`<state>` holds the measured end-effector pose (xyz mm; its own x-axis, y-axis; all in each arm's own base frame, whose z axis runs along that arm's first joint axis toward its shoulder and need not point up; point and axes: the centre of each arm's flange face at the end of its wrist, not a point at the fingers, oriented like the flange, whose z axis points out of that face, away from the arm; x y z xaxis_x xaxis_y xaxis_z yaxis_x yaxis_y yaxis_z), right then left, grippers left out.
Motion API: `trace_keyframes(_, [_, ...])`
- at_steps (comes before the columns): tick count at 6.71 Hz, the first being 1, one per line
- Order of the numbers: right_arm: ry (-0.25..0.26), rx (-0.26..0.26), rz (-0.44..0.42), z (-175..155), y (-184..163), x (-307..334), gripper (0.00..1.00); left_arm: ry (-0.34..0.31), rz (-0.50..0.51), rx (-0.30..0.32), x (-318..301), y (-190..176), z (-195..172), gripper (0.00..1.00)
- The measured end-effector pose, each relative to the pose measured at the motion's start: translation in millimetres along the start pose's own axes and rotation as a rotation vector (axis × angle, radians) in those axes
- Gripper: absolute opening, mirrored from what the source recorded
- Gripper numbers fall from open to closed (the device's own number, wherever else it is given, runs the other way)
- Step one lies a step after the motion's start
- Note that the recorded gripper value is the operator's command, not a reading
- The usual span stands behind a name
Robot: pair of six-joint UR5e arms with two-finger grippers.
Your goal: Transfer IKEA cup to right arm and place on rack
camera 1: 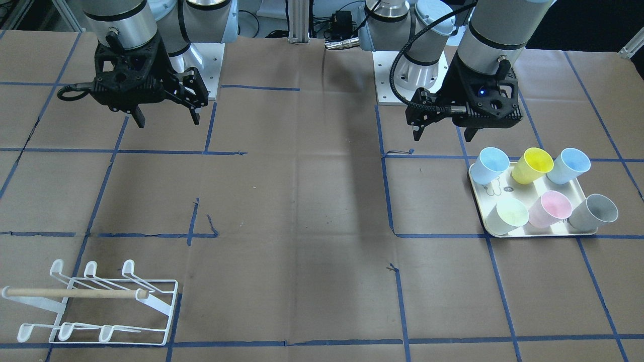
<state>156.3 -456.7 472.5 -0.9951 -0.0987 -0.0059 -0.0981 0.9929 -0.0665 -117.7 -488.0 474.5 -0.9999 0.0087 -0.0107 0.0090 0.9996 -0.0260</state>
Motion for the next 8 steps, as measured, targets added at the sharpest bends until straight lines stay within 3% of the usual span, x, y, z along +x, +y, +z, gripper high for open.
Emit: trace_keyframes(8, [-0.002, -0.005, 0.0, 3.3, -1.3, 0.0, 1.0, 0.001, 0.001, -0.002, 0.4, -0.3, 1.6, 1.0])
